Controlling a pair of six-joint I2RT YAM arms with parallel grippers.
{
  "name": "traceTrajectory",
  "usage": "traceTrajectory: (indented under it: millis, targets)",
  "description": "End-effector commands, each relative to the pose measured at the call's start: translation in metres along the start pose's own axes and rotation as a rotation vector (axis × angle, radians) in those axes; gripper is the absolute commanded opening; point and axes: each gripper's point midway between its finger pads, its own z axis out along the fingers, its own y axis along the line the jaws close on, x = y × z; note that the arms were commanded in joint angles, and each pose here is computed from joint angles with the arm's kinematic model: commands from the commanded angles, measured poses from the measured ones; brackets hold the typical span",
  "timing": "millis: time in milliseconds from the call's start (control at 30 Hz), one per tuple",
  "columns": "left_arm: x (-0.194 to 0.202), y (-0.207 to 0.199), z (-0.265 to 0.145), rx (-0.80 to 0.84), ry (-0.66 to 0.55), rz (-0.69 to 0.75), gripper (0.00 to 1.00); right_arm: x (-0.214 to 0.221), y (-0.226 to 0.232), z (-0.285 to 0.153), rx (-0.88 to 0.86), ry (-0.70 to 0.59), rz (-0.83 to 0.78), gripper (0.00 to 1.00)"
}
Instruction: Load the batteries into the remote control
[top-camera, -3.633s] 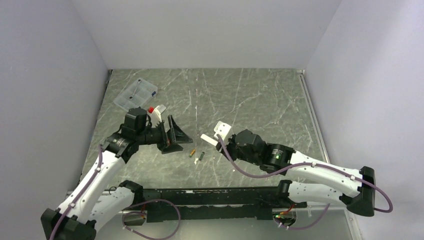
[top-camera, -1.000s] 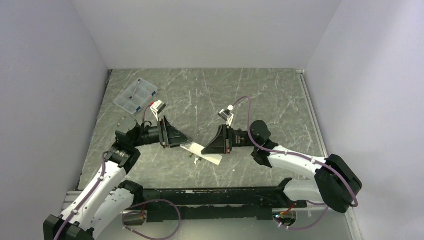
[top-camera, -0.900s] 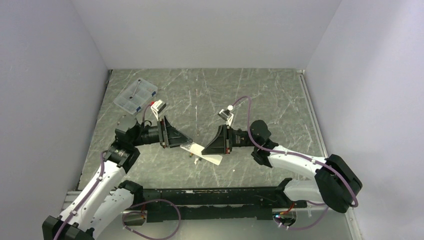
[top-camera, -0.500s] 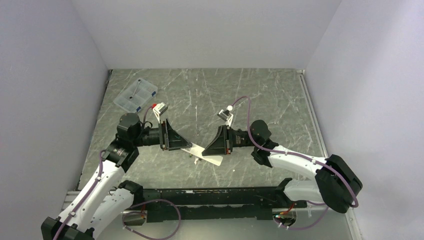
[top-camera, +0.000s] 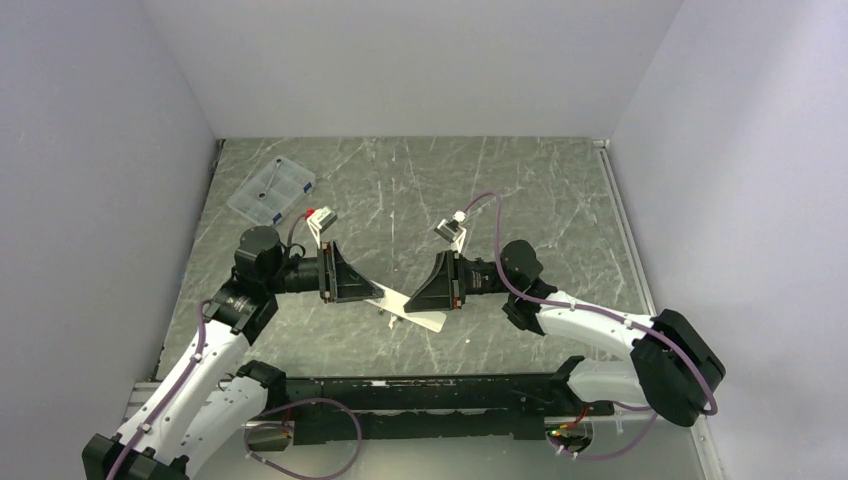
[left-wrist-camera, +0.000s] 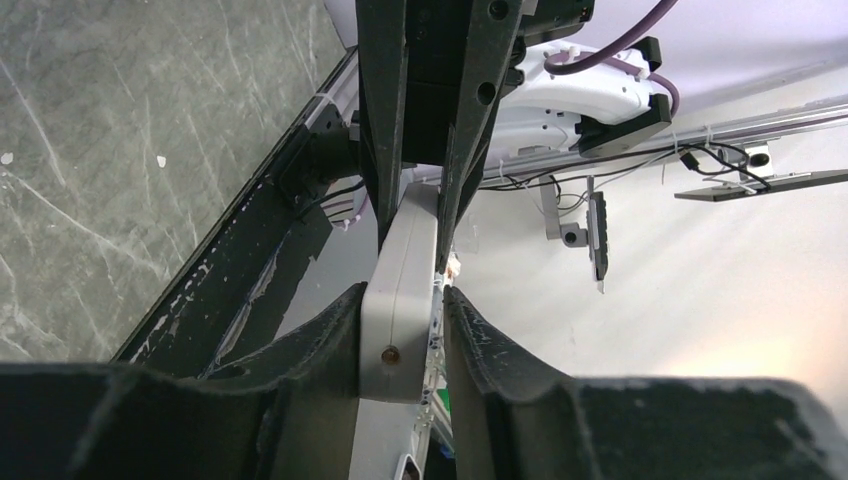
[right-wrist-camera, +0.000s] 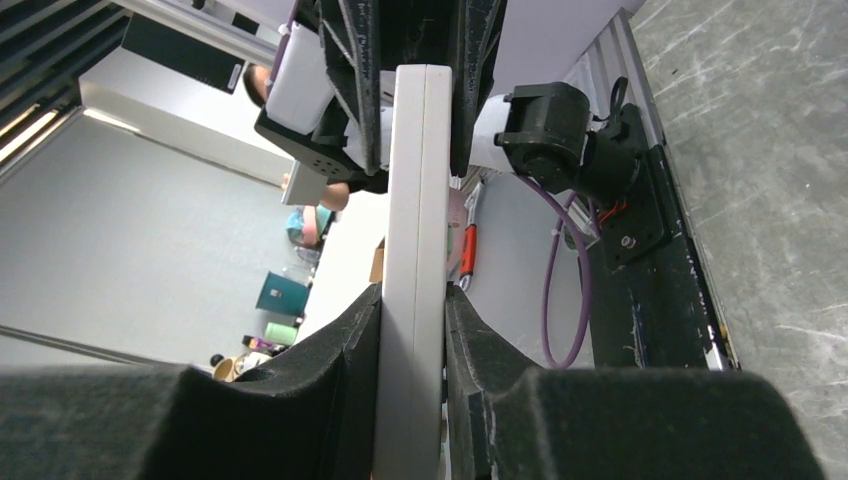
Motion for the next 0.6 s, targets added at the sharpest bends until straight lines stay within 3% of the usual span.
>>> traceTrajectory:
  millis: [0, 67, 133, 167, 200, 367, 567]
  targets:
    - [0.0019, -0.0169, -0.0039, 0.042, 0.024, 0.092, 0.36, -0.0111, 0.0256, 0.0049, -0.074, -0.006, -0.077, 0.0]
    - [0.0024, -0.0176, -0.0045, 0.041, 0.026, 0.099, 0.31, -0.0111, 0.0258, 0.0053, -0.075, -0.006, -0.075, 0.0]
    - [0.0035, -0.0191, -0.005, 0.049, 0.03, 0.107, 0.16, -0.0111, 0.0258, 0.0053, -0.075, -0.006, -0.077, 0.0]
    - [0.0037, -0.0188, -0.0051, 0.049, 0.03, 0.109, 0.03, -0.011, 0.0258, 0.0052, -0.075, -0.005, -0.078, 0.0]
    - [0.0038, -0.0179, -0.0053, 0.042, 0.027, 0.109, 0.0, -0.0109, 0.0258, 0.0051, -0.074, -0.006, -0.08, 0.0]
    - [0.0027, -0.0167, -0.0059, 0.035, 0.005, 0.121, 0.0, -0.0105, 0.0256, 0.0042, -0.065, -0.008, -0.096, 0.14]
    - [0.0023, -0.0133, -0.0059, 0.025, -0.012, 0.115, 0.0, -0.0117, 0.0245, 0.0016, -0.032, -0.024, -0.127, 0.45]
